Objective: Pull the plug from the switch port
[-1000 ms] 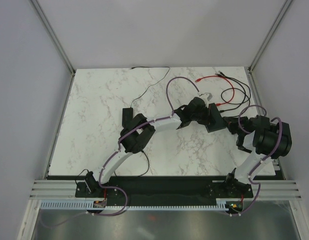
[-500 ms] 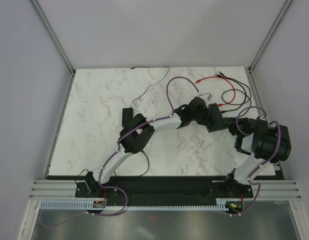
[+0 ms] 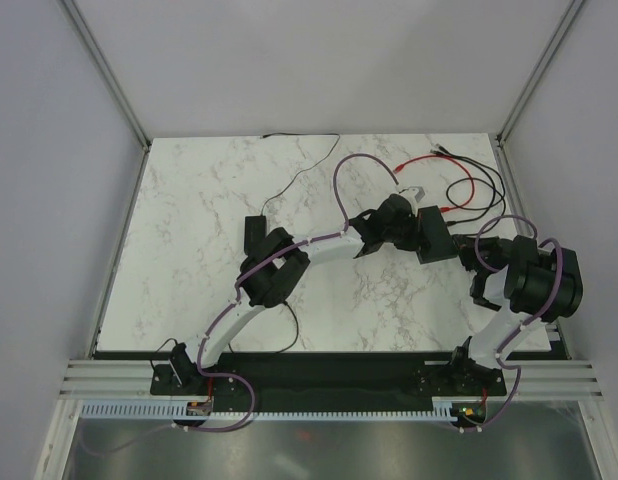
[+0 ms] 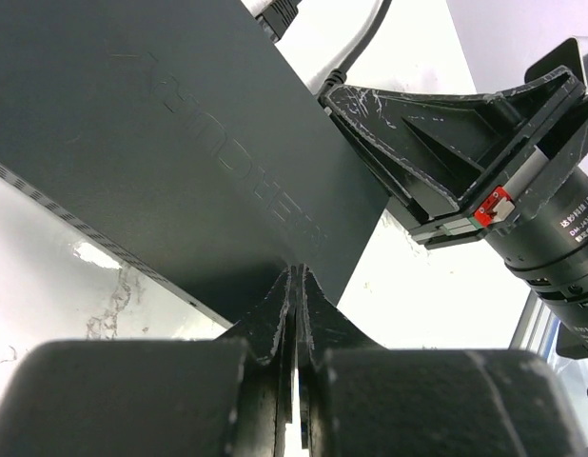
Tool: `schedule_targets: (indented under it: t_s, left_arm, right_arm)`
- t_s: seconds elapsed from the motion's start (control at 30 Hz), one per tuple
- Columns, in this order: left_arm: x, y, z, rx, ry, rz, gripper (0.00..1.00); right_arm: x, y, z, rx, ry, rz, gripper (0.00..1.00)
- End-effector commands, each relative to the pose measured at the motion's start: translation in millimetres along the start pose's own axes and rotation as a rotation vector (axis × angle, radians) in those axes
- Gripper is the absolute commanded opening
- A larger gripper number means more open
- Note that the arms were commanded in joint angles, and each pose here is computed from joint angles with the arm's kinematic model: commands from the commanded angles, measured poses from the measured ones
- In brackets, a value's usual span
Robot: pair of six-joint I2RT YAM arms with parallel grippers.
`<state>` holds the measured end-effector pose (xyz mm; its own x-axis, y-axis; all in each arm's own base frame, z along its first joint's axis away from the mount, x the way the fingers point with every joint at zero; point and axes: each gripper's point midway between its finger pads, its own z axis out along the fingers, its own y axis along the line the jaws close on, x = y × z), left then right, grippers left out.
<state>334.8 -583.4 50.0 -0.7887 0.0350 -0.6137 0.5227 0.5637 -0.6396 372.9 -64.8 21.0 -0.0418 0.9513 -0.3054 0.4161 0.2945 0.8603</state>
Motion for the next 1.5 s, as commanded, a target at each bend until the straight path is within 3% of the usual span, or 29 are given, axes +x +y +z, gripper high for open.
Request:
schedule_targets:
  t_s: [0.0, 0.17, 0.4, 0.5, 0.7, 0.97, 1.17, 1.33, 1.47]
  left_arm:
    - [39.1, 26.2, 0.2, -0.076, 0.116, -0.007, 0.03]
    - [8.0, 3.1, -4.9, -0.028, 0.061, 0.083, 0.08]
    - [-0.8, -10.4, 8.0, 0.047, 0.046, 0.100, 0.13]
    - [0.9, -8.1, 11.8, 0.057, 0.055, 0.082, 0.13]
    - [8.0, 3.9, 15.5, 0.043, 0.076, 0.026, 0.13]
    - [16.0, 12.1, 16.5, 0.025, 0.103, -0.014, 0.13]
    - [25.6, 13.5, 21.5, 0.050, 0.124, -0.040, 0.13]
    - [34.2, 29.4, 23.1, 0.026, 0.149, -0.144, 0.14]
    - [40.7, 45.4, 5.2, -0.109, 0.154, -0.272, 0.10]
  right_arm:
    - [-14.4, 15.1, 3.8, -0.053, -0.046, -0.018, 0.00]
    - [-8.8, 10.6, 3.1, -0.005, 0.007, -0.074, 0.23]
    - [4.9, 9.4, 1.7, -0.031, 0.072, -0.051, 0.36]
    - [7.7, 9.1, 2.7, -0.036, 0.088, -0.048, 0.37]
    - [11.9, 4.6, 4.8, -0.032, 0.110, -0.041, 0.35]
    - [20.4, -8.4, 3.5, -0.008, 0.135, -0.029, 0.23]
    - [14.9, -3.5, 13.1, -0.021, 0.133, -0.046, 0.01]
    - [15.4, 4.8, 13.3, -0.073, 0.124, -0.019, 0.00]
    - [9.0, 18.9, 18.5, -0.153, 0.081, 0.039, 0.00]
